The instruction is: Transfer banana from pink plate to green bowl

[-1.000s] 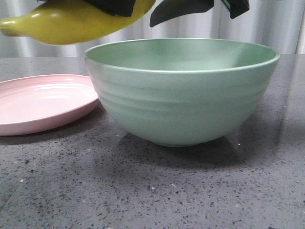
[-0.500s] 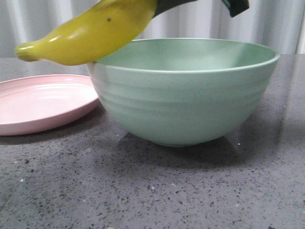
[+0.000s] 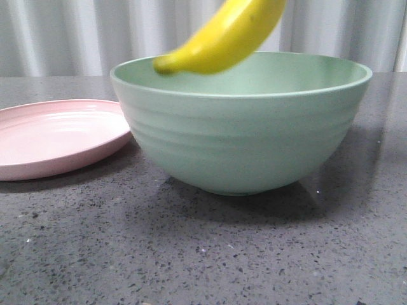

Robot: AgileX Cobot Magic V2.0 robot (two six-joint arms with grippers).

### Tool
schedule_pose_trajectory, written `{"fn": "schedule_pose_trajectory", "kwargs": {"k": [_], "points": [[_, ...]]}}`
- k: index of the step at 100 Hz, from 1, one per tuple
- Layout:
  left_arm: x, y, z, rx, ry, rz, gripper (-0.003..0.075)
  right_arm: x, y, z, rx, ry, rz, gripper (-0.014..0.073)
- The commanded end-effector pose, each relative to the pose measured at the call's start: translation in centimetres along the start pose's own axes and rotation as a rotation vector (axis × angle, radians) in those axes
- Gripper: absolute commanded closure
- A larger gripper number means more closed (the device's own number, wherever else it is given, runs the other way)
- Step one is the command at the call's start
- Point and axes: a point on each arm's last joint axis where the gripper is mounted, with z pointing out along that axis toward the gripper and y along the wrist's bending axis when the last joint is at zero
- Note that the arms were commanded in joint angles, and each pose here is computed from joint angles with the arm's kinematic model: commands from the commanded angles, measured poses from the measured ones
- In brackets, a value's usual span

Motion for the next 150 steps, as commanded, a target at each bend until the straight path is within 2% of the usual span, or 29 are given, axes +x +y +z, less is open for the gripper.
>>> {"fn": "schedule_pose_trajectory", "kwargs": {"k": [1,6,12,13,18,24,44,55,64,68,69,77,79,85,99,111,150], "points": [[-2.2,-0.4,-1.1,0.012,-0.137,-0.008,0.0338,-0.9,0.1,0.0,0.005,-0.051,-0.027,0.0544],[-2.2,-0.4,-1.1,0.012,-0.137,-0.008,0.0338,-0.7,0.0,0.4,0.009,-0.033,-0.028,0.0461],[-2.2,-0.4,-1.1,0.012,-0.137,-0.008,0.0338,-0.5,-0.1,0.6,0.01,-0.018,-0.027,0.0298],[-2.2,-0.4,-1.1,0.012,-0.137,-0.008,0.0338,-0.5,-0.1,0.6,0.01,-0.018,-0.027,0.0298],[-2.2,-0.4,-1.1,0.012,-0.137,-0.008,0.0338,-0.5,-0.1,0.6,0.011,-0.017,-0.031,0.0186],[-2.2,-0.4,-1.1,0.012,-0.137,-0.01,0.0338,-0.5,-0.1,0.6,0.011,-0.02,-0.03,0.0113],[-2.2,-0.4,-1.1,0.012,-0.137,-0.01,0.034,-0.7,0.0,0.3,0.011,-0.03,-0.041,0.0103],[-2.3,-0.4,-1.3,0.012,-0.144,-0.005,0.0369,-1.1,0.1,-0.5,0.024,-0.058,-0.108,0.0105],[-2.5,-0.4,-1.6,0.012,-0.164,-0.003,0.0465,-1.4,0.3,-1.7,0.036,-0.076,-0.181,0.0179],[-2.7,-0.4,-1.9,0.013,-0.181,-0.002,0.0535,-1.5,0.5,-2.6,0.038,-0.087,-0.209,0.0277],[-2.7,-0.4,-2.0,0.013,-0.185,-0.002,0.0547,-1.5,0.5,-2.7,0.038,-0.089,-0.214,0.0277],[-2.9,-0.5,-2.7,0.015,-0.205,0.001,0.0712,-1.8,0.8,-4.4,0.049,-0.111,-0.276,0.0505],[-3.0,-0.5,-2.8,0.015,-0.21,0.005,0.0741,-1.8,0.9,-4.9,0.05,-0.117,-0.286,0.0538],[-3.1,-0.5,-3.4,0.012,-0.227,0.023,0.0741,-1.9,1.1,-6.0,0.05,-0.128,-0.307,0.0668],[-2.7,-0.5,-4.9,0.012,-0.256,0.034,0.0741,-1.6,1.4,-8.6,0.047,-0.175,-0.336,0.0661],[-1.6,-0.4,-6.5,0.001,-0.275,0.08,0.0741,-0.4,1.0,-10.7,0.063,-0.266,-0.381,0.0661],[5.2,0.4,-12.1,0.004,-0.415,0.08,0.0741,8.0,-2.3,-14.5,0.067,-0.521,-0.411,0.0661]]}}
